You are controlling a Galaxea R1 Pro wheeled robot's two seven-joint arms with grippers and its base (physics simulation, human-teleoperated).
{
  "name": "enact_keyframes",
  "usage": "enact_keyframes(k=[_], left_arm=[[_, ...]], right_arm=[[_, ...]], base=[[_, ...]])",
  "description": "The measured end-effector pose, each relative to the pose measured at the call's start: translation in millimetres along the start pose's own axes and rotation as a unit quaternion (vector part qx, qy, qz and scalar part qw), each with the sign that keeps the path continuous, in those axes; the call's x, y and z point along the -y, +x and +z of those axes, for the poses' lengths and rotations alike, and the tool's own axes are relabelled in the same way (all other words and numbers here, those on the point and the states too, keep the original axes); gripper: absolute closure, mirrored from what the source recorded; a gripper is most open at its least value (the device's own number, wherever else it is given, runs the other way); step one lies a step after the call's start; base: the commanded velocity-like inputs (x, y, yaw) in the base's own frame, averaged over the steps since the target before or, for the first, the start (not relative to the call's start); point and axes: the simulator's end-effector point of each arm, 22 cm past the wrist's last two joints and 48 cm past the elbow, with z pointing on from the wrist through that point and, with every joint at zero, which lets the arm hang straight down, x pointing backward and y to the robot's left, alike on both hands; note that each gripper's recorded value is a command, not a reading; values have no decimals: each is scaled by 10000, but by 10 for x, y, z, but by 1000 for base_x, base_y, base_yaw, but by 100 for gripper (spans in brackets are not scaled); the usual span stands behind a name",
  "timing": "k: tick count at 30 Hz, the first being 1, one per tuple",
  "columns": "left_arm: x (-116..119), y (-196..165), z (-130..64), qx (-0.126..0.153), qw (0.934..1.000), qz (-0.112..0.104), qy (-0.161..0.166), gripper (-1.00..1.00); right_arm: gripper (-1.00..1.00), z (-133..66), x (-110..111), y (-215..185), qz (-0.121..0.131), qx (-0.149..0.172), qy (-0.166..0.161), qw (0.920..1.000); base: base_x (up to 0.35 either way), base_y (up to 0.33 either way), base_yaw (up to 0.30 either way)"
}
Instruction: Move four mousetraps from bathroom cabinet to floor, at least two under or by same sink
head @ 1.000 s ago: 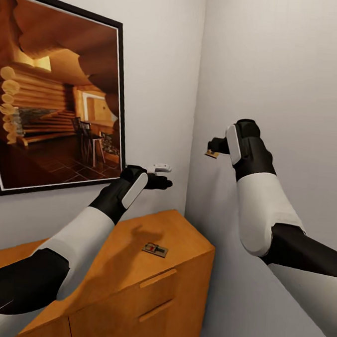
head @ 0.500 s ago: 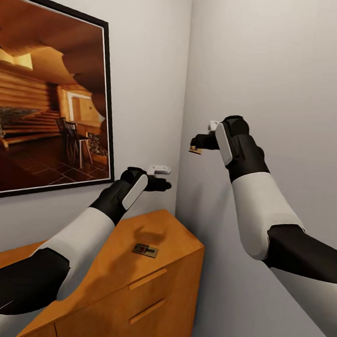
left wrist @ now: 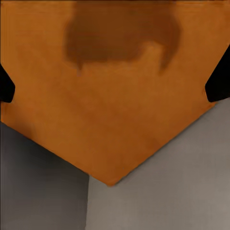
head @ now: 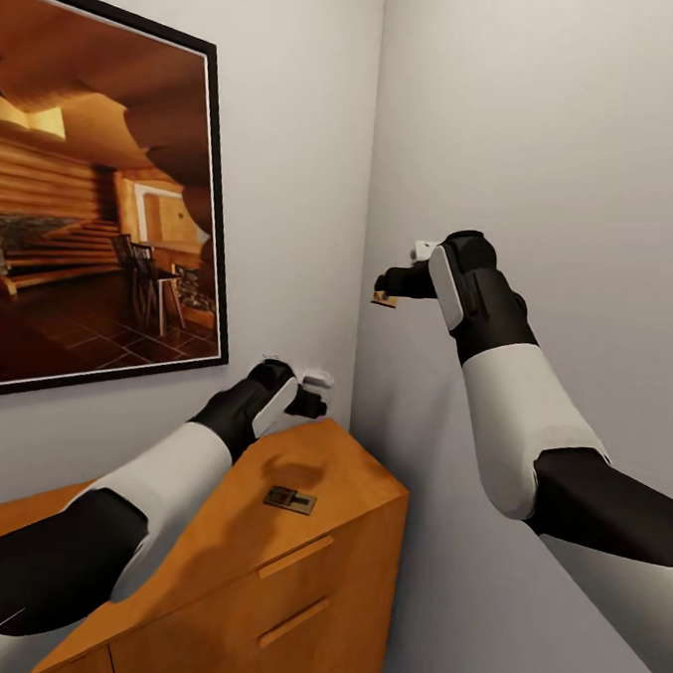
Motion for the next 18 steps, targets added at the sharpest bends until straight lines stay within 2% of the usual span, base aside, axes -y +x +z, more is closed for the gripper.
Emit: enact_keyframes(k=[1,2,7,11,18], left_arm=[[-28,120,36,-192,9996,171,-103,-100],[-39,171,46,-279,9992,246,-145,-100],[-36,310,46,-565,9971,480,-193,-100],[25,294,20,-572,9968,542,-96,-100],[78,320,8,-609,9963,488,366,-100]], right_arm=[[100,0,-4,0,0,0,-10,10000],[100,-1,-6,0,-1,0,-13,10000],[100,-1,-11,-1,-1,1,-23,10000],[100,-1,-12,-1,-1,1,-25,10000],[100,2,-11,4,4,-6,-28,10000]], base=[[0,0,0],[0,0,0],[0,0,0],[0,0,0],[0,0,0]])
